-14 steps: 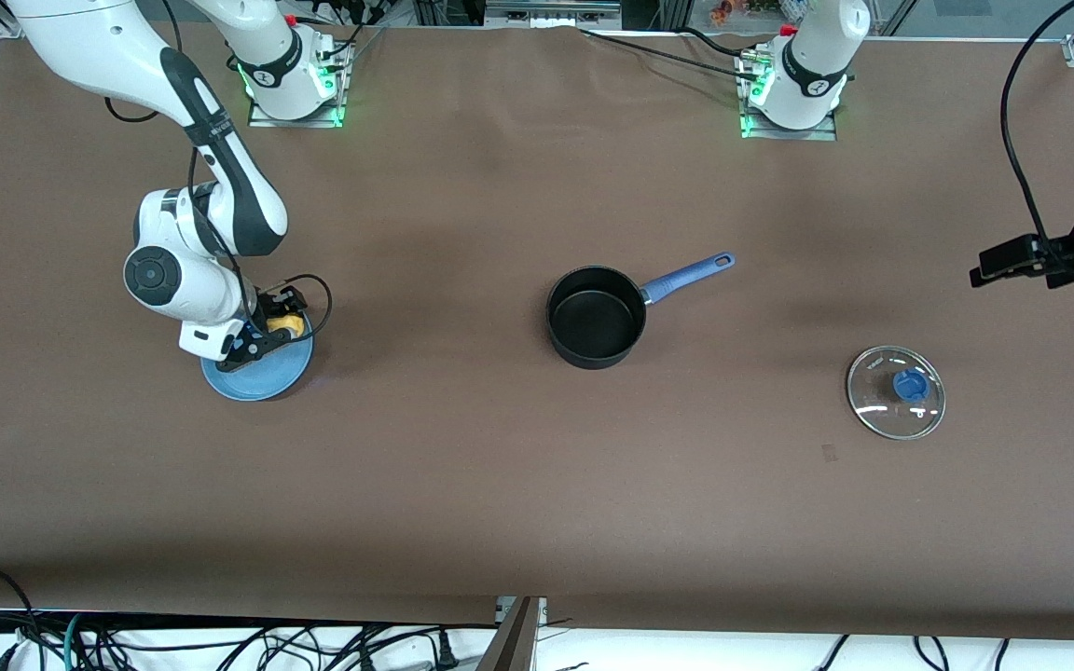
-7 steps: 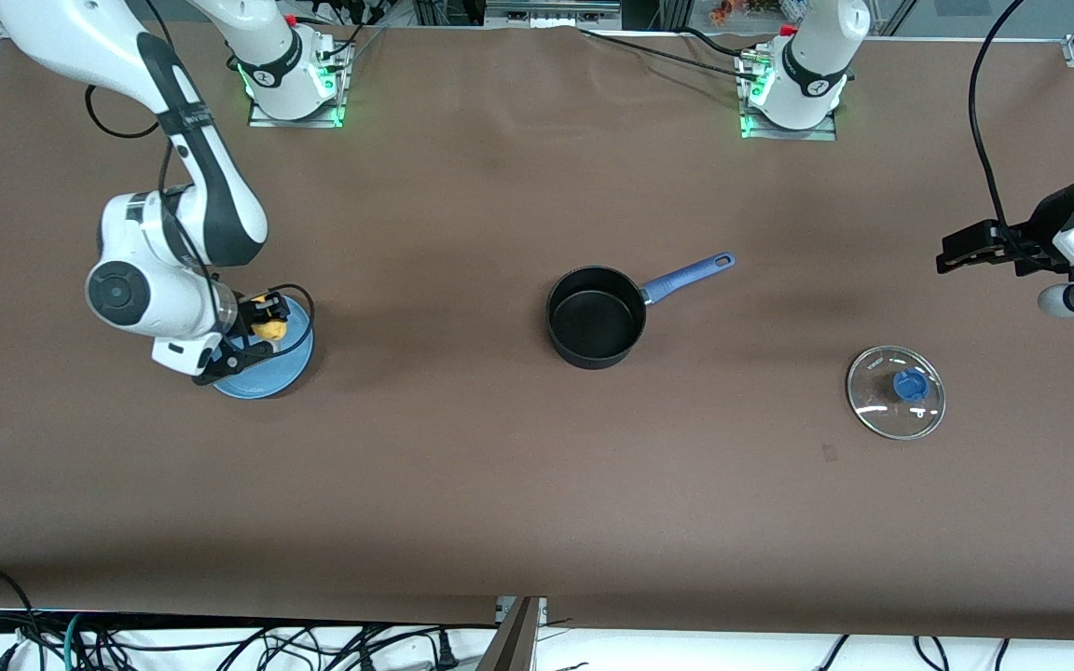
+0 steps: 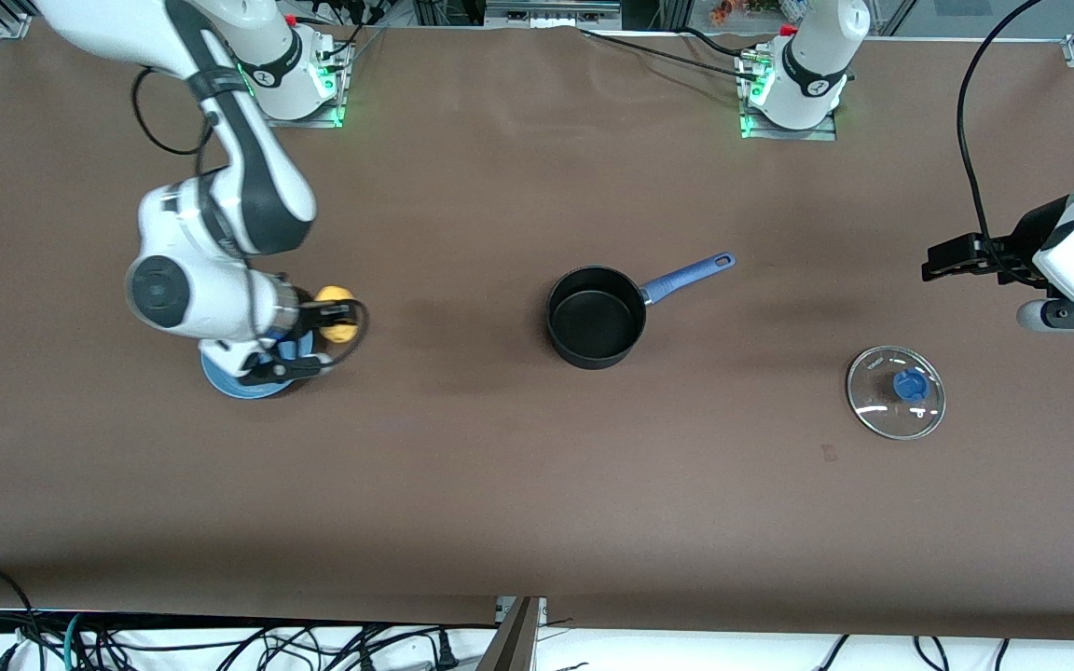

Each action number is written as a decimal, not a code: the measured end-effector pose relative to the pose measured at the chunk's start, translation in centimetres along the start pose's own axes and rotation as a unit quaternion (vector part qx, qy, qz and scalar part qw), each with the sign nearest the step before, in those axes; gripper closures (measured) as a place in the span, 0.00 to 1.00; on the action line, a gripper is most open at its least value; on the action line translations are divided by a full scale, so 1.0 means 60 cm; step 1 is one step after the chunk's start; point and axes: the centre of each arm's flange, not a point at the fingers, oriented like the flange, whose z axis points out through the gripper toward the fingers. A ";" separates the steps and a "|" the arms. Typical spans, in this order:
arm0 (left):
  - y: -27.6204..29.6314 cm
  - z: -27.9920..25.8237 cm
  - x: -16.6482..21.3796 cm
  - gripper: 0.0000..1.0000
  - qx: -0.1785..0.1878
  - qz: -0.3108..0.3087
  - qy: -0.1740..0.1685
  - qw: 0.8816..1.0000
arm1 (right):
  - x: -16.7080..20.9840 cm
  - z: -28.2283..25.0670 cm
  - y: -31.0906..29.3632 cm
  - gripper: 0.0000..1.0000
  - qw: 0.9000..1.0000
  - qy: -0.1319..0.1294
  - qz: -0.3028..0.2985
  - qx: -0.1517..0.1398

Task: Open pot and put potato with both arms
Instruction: 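Carry the yellow potato with the right gripper over the saucepan, then open the right gripper to drop the potato into the saucepan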

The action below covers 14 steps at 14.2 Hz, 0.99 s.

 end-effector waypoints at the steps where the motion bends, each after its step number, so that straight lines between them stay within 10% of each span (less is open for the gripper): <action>1: 0.000 0.000 0.000 0.00 0.000 0.000 0.000 1.000 | 0.002 0.010 -0.051 0.45 1.000 0.001 0.024 0.001; 6: 0.000 0.000 0.000 0.00 0.000 0.000 0.000 1.000 | 0.025 0.076 -0.273 0.45 0.985 0.042 0.158 0.055; 9: -0.003 0.000 0.000 0.00 0.000 -0.002 0.000 1.000 | 0.020 0.097 -0.356 0.45 0.959 0.065 0.242 0.133; 14: -0.003 0.000 0.000 0.00 0.000 -0.002 0.000 1.000 | -0.031 0.118 -0.464 0.42 0.915 0.071 0.352 0.183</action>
